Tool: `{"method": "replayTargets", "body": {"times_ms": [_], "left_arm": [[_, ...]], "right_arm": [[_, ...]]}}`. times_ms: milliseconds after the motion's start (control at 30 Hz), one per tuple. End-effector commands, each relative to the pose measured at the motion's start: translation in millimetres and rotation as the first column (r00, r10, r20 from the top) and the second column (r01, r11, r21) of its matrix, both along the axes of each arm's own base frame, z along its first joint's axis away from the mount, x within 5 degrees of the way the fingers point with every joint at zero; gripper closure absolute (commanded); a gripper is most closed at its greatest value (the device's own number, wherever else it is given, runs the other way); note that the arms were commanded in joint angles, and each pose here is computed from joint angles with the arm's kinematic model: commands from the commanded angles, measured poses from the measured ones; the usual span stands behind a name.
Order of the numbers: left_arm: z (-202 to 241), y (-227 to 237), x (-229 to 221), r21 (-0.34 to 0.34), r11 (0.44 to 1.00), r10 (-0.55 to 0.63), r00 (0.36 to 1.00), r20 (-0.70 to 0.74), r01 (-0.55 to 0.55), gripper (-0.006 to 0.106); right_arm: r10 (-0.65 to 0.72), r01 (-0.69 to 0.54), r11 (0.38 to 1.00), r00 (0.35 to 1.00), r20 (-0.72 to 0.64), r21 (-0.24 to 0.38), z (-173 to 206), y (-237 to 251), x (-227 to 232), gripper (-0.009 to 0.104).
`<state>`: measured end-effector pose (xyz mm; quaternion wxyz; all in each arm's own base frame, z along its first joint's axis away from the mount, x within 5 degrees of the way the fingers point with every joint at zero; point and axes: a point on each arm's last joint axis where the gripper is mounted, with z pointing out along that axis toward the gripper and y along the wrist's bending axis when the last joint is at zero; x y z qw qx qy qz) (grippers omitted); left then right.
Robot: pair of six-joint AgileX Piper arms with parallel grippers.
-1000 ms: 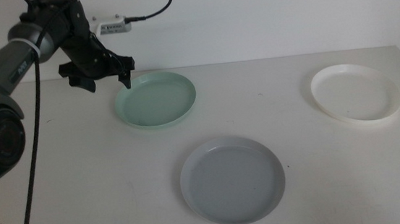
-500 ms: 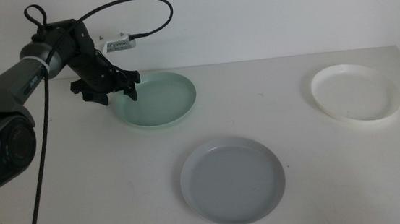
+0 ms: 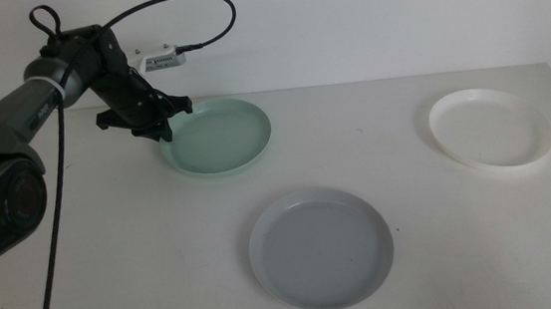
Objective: Stack the three bowls on top of each other.
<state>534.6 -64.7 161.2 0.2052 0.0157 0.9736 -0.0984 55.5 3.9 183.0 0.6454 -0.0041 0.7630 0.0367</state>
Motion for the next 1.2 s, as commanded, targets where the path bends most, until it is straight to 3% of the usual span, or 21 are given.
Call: {"method": "replayTargets", "body": {"times_ms": [0, 167, 467, 733, 1167], "left_arm": [[64, -1, -5, 0.003, 1.000, -0.008, 0.990, 0.139, 0.008, 0.100], [118, 0, -22, -0.006, 1.000, -0.013, 0.977, 0.212, 0.015, 0.100], [169, -12, -80, -0.047, 0.998, -0.026, 0.960, 0.277, 0.041, 0.100], [177, -39, -161, -0.125, 0.991, 0.009, 0.929, 0.370, 0.040, 0.100], [128, -107, -215, -0.202, 0.973, -0.056, 0.965, 0.257, 0.110, 0.100]], "right_arm": [[-0.008, 0.010, 1.000, 0.994, 0.105, -0.015, 10, -1, -1, 0.045], [-0.008, 0.010, 1.000, 0.994, 0.105, -0.015, 10, -1, -1, 0.045], [-0.008, 0.010, 1.000, 0.994, 0.105, -0.015, 10, -1, -1, 0.045], [-0.008, 0.010, 1.000, 0.994, 0.105, -0.015, 10, -1, -1, 0.045], [-0.008, 0.010, 1.000, 0.994, 0.105, -0.015, 10, -1, -1, 0.045]]}}
